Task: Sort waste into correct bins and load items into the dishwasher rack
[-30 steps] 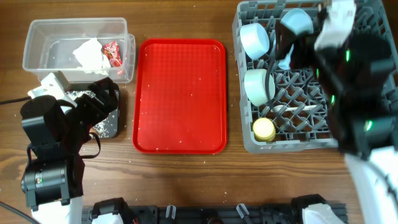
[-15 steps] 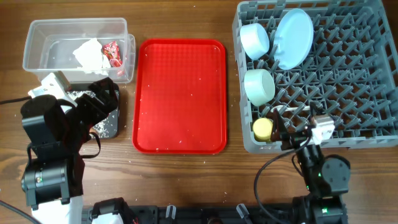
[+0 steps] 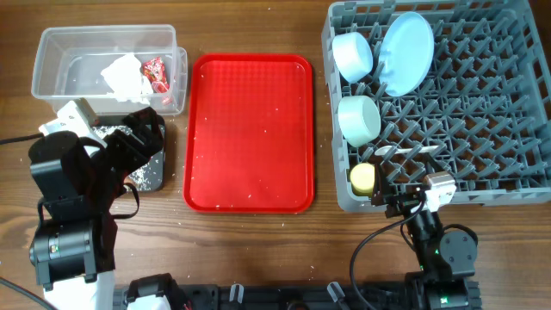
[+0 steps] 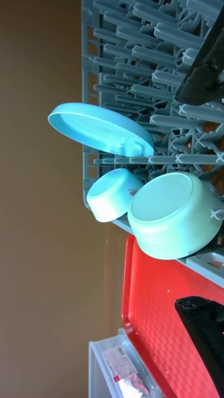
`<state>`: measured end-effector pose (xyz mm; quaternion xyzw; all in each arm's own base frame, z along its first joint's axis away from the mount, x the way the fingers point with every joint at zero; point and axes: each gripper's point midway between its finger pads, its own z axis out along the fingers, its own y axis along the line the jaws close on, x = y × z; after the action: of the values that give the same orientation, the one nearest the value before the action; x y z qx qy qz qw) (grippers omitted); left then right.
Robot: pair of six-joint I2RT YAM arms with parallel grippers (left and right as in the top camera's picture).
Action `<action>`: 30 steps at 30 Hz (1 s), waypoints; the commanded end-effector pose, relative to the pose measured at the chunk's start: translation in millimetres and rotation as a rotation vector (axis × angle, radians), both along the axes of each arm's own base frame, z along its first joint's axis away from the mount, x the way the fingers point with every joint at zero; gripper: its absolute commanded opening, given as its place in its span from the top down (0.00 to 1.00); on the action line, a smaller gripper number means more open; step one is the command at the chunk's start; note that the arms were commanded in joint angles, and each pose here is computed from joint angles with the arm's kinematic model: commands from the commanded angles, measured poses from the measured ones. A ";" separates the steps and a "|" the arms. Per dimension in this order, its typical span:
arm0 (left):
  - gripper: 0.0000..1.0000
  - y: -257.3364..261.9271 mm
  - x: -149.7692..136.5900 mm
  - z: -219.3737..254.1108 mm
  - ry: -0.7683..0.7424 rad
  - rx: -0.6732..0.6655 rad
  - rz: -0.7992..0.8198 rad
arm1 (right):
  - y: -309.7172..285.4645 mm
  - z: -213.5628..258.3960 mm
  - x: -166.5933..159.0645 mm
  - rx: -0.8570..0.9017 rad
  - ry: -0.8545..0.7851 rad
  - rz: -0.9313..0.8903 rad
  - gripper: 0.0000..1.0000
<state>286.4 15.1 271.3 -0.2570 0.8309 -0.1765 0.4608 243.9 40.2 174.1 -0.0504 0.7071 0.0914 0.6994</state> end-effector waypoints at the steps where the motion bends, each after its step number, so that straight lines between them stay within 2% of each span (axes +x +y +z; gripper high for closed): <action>1: 0.00 -2.1 0.6 6.8 -0.019 0.017 -0.019 | 1.4 -0.2 -0.1 -0.003 -0.001 0.010 0.00; 15: 0.00 -2.2 0.5 6.6 -0.018 0.017 -0.019 | 1.4 -0.8 0.0 -0.003 0.002 0.010 0.00; 20: 0.00 1.9 -12.7 13.7 -0.040 0.060 0.019 | 1.4 -0.8 0.0 -0.003 0.002 0.010 0.00; 24: 0.00 -3.9 -31.0 3.5 -0.120 0.189 -0.051 | 1.5 -0.8 0.0 -0.003 0.002 0.011 0.00; 27: 0.00 -6.4 -35.5 -5.5 -0.192 0.200 -0.051 | 1.5 -0.8 0.0 -0.003 0.002 0.011 0.00; 30: 0.00 -11.6 -38.5 -18.5 -0.343 0.225 -0.052 | 1.4 -0.8 0.0 -0.003 0.002 0.010 0.00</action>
<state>252.8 6.6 271.4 -0.1711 0.7782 -0.1450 0.5866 244.0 40.3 173.7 -0.0506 0.7078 0.0916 0.6986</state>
